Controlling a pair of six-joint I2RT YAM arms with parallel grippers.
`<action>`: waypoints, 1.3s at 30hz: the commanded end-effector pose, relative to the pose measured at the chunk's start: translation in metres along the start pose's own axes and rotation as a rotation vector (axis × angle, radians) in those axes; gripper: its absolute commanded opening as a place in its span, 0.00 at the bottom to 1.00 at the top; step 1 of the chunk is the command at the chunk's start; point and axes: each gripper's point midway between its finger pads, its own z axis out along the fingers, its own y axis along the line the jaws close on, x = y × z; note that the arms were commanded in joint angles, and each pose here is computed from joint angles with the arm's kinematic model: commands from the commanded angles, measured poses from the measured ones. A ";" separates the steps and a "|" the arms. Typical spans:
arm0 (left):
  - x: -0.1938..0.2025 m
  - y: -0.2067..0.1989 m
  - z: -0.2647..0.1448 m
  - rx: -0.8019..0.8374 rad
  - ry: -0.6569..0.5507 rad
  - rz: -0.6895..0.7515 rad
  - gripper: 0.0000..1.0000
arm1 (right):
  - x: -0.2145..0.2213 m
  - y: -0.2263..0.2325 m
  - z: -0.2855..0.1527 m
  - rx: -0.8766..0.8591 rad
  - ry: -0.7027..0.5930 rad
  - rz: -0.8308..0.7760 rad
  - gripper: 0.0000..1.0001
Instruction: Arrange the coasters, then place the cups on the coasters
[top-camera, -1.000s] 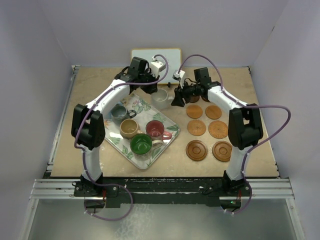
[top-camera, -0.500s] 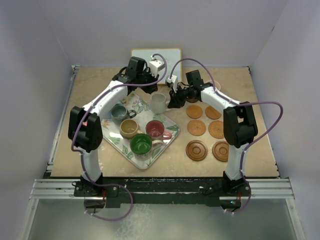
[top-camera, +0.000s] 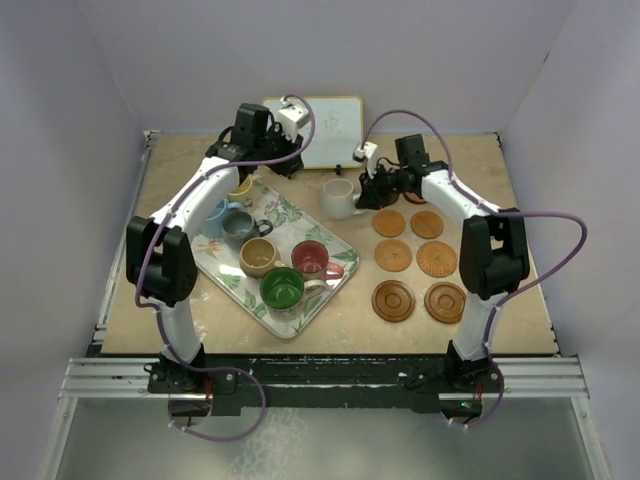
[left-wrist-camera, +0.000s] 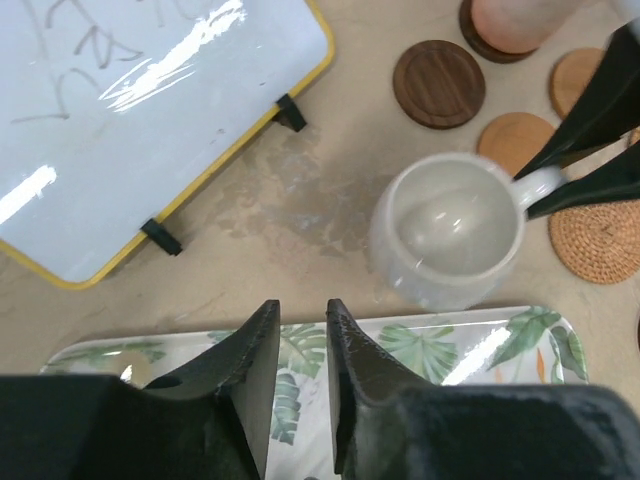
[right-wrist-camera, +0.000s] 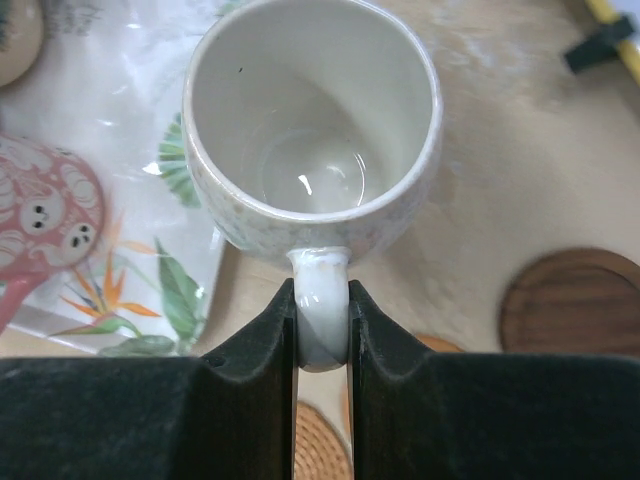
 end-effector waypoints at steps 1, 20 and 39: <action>-0.046 0.016 -0.032 -0.041 -0.132 0.040 0.28 | -0.059 -0.041 -0.059 0.161 -0.169 -0.110 0.00; -0.019 0.037 -0.024 -0.069 -0.086 0.005 0.76 | -0.039 -0.134 -0.095 0.524 -0.158 -0.107 0.00; -0.019 0.032 -0.017 -0.028 -0.096 -0.024 0.79 | -0.015 -0.146 -0.089 0.622 -0.140 0.022 0.00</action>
